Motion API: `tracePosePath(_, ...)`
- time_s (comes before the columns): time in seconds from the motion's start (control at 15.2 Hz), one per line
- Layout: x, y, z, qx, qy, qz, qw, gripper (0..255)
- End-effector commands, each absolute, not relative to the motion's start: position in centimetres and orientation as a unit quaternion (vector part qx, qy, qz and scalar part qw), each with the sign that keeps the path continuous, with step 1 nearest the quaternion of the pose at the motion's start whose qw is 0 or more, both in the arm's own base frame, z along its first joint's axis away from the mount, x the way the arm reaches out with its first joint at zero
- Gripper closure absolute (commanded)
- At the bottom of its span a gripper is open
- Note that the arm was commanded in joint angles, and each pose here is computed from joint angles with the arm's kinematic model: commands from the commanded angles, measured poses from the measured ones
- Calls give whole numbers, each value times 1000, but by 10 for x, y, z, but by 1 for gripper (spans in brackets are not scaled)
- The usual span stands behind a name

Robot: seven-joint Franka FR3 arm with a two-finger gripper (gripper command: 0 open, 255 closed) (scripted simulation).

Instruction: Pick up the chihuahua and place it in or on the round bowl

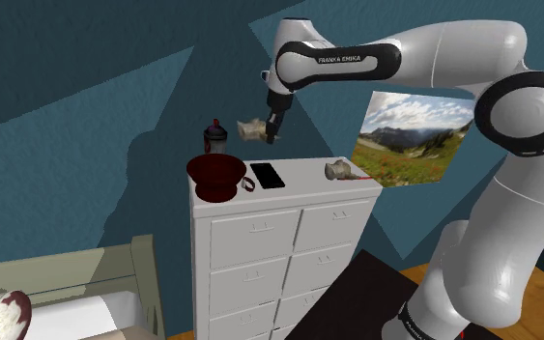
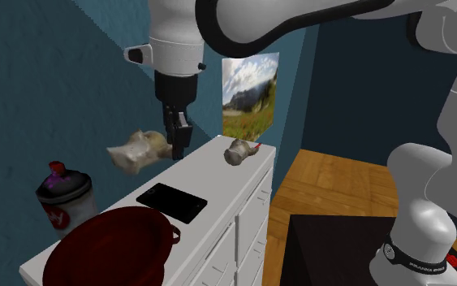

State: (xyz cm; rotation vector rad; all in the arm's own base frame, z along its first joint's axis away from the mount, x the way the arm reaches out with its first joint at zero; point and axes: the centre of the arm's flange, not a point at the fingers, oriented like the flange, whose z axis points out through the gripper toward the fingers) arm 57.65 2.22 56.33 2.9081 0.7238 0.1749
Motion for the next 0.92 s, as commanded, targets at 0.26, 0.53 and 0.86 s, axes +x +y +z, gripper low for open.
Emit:
tracePosePath(0.26, 583, 101, 563, 967, 240, 59, 70, 255)
tracePosePath(0.53, 588, 154, 562, 967, 240, 59, 70, 255)
tracePosePath(0.86, 590, 176, 545, 967, 240, 59, 70, 255)
